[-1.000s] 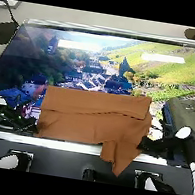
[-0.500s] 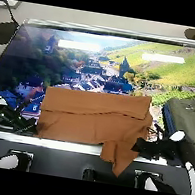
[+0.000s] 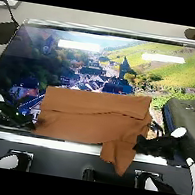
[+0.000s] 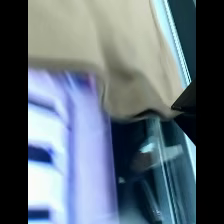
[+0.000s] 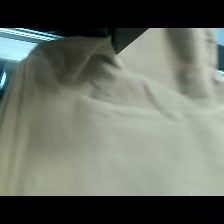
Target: Fold the shirts.
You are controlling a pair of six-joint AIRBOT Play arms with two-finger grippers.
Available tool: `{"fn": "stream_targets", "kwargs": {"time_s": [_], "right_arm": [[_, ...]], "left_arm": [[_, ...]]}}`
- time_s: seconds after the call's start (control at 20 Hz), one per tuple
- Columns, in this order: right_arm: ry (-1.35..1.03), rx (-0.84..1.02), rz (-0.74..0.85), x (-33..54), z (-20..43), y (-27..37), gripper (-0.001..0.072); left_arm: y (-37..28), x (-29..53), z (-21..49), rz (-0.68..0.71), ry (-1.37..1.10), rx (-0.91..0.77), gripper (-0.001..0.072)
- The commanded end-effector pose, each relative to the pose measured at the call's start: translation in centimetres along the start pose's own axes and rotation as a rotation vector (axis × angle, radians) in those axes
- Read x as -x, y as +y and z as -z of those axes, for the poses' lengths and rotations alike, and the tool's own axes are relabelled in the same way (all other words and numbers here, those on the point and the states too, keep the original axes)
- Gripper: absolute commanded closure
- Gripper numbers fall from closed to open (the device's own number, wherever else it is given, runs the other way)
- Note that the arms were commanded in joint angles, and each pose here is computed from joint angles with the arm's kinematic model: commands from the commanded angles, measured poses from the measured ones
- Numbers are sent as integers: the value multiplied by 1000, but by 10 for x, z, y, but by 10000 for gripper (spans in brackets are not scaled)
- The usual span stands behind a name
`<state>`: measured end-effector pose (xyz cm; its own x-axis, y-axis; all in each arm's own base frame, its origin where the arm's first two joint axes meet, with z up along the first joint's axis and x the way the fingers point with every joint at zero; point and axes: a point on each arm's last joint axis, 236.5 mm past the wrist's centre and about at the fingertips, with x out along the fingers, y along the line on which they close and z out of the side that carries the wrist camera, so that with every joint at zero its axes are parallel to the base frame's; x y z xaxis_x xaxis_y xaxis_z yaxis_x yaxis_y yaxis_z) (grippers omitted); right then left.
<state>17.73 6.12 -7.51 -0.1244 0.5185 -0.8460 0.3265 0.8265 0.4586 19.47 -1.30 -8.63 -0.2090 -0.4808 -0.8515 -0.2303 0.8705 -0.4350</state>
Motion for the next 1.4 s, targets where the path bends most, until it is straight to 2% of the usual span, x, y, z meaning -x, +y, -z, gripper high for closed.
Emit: {"fn": "stream_targets", "kwargs": {"time_s": [0.0, 0.05, 0.2, 0.4, 0.55, 0.85, 1.05, 1.1, 1.15, 1.2, 1.25, 1.3, 1.35], "right_arm": [[-122, 55, -4, 47, -33, 25, 679], [-191, 58, 0, 64, -52, 32, 679], [-340, 66, 0, 102, -116, 46, 679], [-446, 55, -108, 118, -201, 76, 679], [-460, 50, -93, 100, -241, 82, 678], [-537, -9, -126, 84, -280, 79, 677], [-478, 16, -100, 61, -275, 80, 676], [-482, 24, -104, 59, -275, 85, 675], [-504, 31, -104, 63, -279, 86, 646], [-517, 41, -108, 69, -280, 89, 469], [-529, 72, -107, 81, -278, 91, 192], [-535, 115, -89, 96, -275, 89, 36], [-541, 152, -54, 111, -270, 81, 17]], "left_arm": [[-46, 49, -40, 112, -163, -66, 681], [-60, 65, -56, 135, -222, -78, 681], [-65, 99, -104, 27, -361, -85, 681], [-67, 104, -151, 30, -356, -32, 680], [-67, 104, -176, 35, -322, -36, 680], [-60, 80, -206, 35, -274, -30, 678], [-50, 55, -205, 49, -197, 55, 678], [-52, 54, -204, 48, -192, 50, 654], [-53, 55, -204, 51, -193, 48, 429], [-54, 58, -200, 52, -178, 40, 115], [-53, 65, -195, 43, -159, 15, 15], [-46, 74, -191, 19, -151, 7, 15], [-38, 87, -189, -15, -161, 5, 15]]}}
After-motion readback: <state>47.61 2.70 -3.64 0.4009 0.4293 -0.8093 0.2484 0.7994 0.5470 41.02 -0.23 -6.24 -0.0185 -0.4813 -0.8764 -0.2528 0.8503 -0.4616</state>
